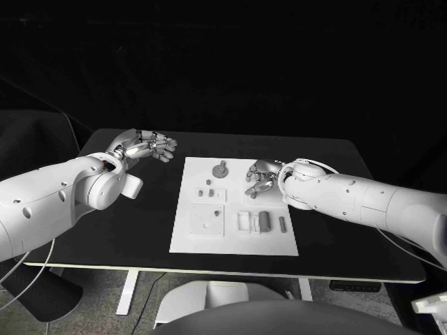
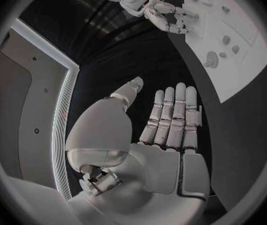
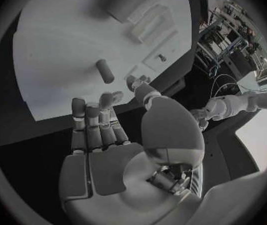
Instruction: Assemble the parts on the task board
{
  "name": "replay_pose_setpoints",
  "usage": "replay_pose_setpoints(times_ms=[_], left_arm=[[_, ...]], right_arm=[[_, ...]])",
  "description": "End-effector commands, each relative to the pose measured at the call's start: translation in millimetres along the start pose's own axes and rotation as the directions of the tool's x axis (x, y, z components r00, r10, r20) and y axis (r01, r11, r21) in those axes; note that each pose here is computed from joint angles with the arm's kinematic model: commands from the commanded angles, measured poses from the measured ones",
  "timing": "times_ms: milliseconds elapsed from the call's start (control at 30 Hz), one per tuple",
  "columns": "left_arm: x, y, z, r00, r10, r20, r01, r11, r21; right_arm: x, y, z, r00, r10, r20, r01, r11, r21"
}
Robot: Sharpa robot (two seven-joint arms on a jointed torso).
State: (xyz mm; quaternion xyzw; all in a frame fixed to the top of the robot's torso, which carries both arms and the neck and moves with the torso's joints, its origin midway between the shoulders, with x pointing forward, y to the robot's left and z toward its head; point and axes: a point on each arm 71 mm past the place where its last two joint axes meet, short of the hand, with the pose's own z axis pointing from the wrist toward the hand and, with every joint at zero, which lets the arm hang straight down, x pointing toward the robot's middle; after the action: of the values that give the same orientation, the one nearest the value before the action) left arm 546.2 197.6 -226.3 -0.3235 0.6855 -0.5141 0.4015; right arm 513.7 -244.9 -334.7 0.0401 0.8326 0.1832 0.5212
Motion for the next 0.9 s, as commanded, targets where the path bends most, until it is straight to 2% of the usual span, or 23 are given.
replay_pose_setpoints(times_ms=[33, 900], left_arm=[[0.4, -1.9, 0.1, 1.0, -0.009, -0.01, 0.009, 1.0, 0.014], [-0.9, -1.4, -0.4, 1.0, -0.008, -0.007, 0.008, 1.0, 0.013]], right_arm=[[4.8, -2.8, 0.0, 0.999, -0.021, -0.027, 0.021, 1.0, 0.002], [13.1, -12.4, -3.0, 0.998, -0.027, -0.062, 0.028, 0.999, 0.015]])
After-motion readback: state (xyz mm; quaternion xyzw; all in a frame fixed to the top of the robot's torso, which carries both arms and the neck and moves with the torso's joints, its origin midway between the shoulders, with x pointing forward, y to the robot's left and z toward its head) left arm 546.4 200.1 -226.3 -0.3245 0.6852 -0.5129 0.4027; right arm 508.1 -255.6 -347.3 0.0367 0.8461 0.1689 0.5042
